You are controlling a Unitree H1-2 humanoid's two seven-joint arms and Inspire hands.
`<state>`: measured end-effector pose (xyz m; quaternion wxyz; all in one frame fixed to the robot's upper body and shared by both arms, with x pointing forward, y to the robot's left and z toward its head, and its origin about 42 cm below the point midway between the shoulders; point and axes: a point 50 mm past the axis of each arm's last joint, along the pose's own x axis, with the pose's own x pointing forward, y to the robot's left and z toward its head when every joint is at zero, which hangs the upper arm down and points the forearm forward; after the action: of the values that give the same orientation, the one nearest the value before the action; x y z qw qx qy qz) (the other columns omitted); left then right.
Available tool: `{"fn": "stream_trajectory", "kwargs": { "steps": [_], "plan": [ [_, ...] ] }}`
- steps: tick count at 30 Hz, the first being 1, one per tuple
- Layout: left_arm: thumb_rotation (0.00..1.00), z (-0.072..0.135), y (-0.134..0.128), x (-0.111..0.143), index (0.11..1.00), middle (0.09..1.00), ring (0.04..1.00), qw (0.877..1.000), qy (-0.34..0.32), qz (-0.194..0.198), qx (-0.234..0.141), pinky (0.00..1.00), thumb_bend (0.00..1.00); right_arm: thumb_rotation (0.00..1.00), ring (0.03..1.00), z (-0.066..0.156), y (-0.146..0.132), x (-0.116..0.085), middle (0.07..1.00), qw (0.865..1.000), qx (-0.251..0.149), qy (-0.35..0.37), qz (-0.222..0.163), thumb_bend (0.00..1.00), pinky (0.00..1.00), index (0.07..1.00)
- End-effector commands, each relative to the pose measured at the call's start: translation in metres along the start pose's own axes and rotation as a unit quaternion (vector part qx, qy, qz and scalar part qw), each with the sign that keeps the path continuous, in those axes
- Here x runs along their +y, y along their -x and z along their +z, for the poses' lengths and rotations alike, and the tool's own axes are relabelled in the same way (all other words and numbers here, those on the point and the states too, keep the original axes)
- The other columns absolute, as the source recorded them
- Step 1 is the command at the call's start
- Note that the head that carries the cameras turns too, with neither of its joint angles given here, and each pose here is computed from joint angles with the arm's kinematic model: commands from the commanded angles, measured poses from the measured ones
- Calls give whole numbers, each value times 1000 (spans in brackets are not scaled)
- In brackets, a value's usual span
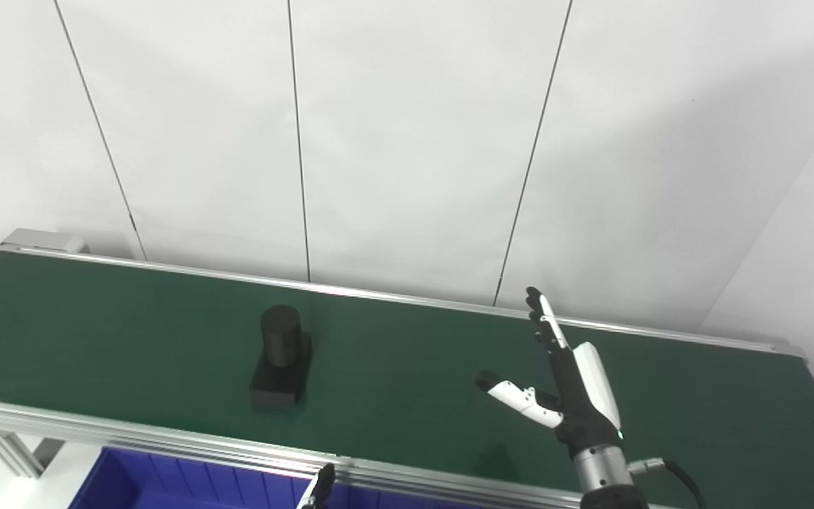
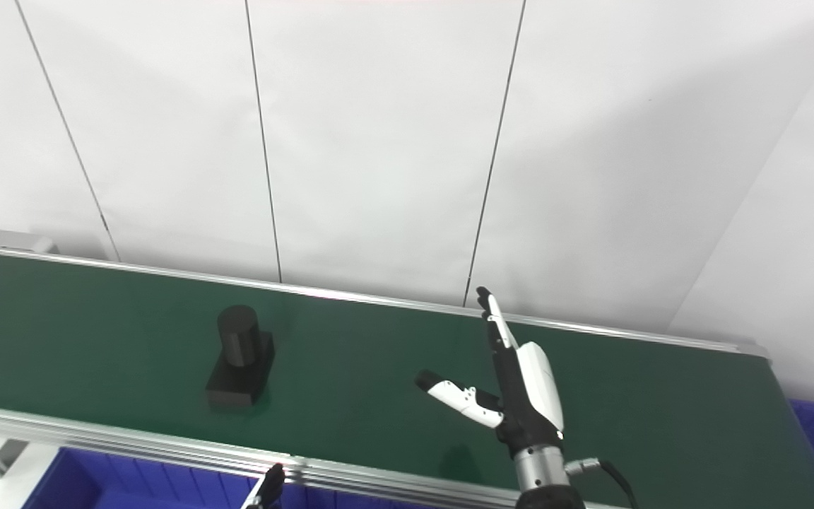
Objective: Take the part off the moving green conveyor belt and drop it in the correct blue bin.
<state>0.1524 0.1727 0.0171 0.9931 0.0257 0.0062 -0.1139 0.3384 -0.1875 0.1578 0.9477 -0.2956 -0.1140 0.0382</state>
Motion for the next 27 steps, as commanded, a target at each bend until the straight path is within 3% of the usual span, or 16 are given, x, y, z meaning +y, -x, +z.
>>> {"fn": "stream_trajectory", "kwargs": {
  "steps": [1, 12, 19, 27],
  "plan": [
    [1000, 10, -3, 3, 1000, 1000, 1000, 999, 15, -5, -32, 1000, 827, 733, 935, 12, -18, -4, 966, 1000, -17, 4, -9, 862, 865, 1000],
    [1000, 7, -3, 6, 1000, 1000, 1000, 999, 24, -12, -27, 1000, 854, 727, 885, 18, -60, 16, 939, 999, 0, 34, 26, 928, 782, 993],
    [1000, 7, -5, 7, 1000, 1000, 1000, 999, 21, -15, -27, 1000, 873, 698, 901, 25, -83, 29, 951, 997, 8, 49, 51, 926, 803, 998],
    [1000, 7, -7, 6, 1000, 1000, 1000, 999, 29, -17, -30, 1000, 875, 696, 913, 30, -102, 44, 957, 995, 17, 68, 73, 990, 824, 993]
  ]
}}
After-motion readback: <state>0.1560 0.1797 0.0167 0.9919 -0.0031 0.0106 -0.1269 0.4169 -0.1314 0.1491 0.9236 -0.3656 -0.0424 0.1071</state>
